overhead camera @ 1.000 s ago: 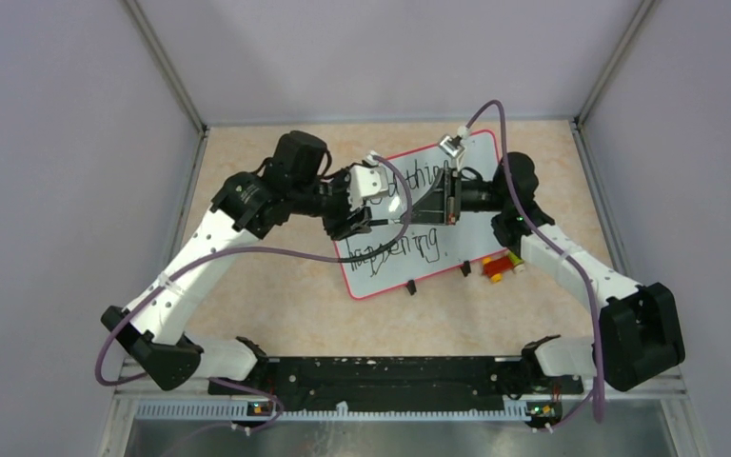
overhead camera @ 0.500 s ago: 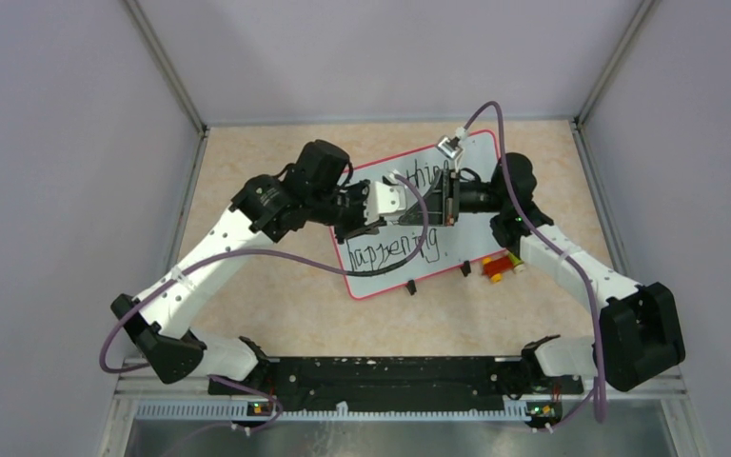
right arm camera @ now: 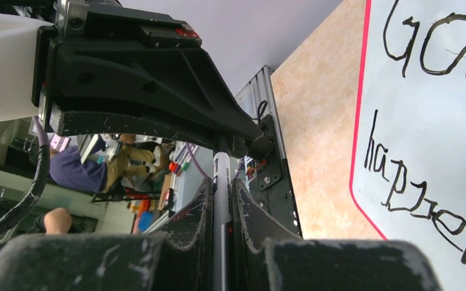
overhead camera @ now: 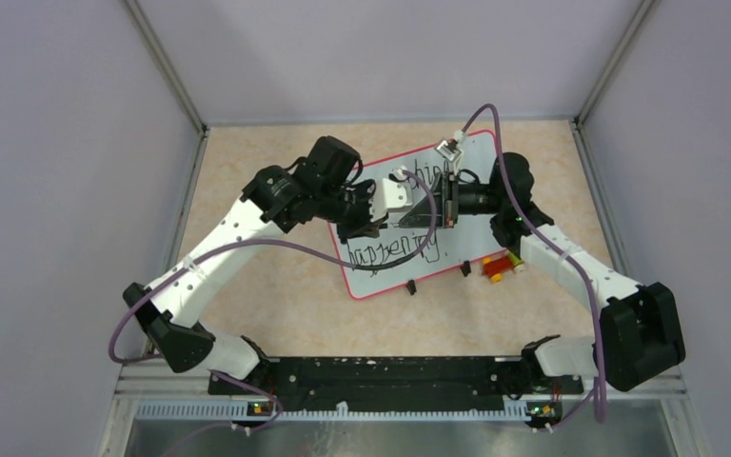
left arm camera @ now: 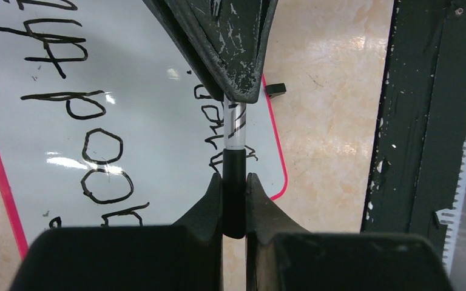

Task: Write a sentence on the whiteboard
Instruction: Pass from the right arm to the left

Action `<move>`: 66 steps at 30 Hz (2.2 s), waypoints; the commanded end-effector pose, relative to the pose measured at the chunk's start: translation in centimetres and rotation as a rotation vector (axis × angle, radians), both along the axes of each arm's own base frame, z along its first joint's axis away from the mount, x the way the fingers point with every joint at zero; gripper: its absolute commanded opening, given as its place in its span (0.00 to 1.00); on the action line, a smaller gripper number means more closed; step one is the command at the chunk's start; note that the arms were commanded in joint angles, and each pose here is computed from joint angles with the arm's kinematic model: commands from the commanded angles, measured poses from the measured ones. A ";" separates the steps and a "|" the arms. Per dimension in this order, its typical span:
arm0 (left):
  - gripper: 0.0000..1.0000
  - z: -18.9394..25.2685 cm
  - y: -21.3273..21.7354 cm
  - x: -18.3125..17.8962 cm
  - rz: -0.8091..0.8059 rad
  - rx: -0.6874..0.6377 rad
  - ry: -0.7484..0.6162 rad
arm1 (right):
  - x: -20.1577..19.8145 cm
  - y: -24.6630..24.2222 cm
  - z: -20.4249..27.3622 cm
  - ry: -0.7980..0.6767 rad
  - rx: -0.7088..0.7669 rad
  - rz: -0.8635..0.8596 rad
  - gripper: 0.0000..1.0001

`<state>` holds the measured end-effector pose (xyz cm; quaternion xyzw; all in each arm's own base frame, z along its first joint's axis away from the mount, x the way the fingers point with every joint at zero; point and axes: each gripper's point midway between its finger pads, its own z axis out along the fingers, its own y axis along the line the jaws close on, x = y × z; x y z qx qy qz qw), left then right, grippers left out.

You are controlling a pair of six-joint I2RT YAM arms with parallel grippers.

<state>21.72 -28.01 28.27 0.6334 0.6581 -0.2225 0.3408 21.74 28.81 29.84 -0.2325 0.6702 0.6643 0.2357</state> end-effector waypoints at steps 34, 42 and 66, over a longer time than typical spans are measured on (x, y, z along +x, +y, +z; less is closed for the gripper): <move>0.00 7.7 -7.7 0.6 -0.097 -0.307 -0.004 | -2.3 3.9 1.7 -0.135 0.004 0.091 0.00; 0.00 7.3 -7.8 0.6 -0.091 -0.301 0.011 | -2.5 4.1 1.4 -0.148 -0.017 0.096 0.00; 0.00 0.8 2.1 0.6 -0.222 0.147 -0.452 | -0.4 -3.7 2.0 -0.332 -0.289 -0.030 0.62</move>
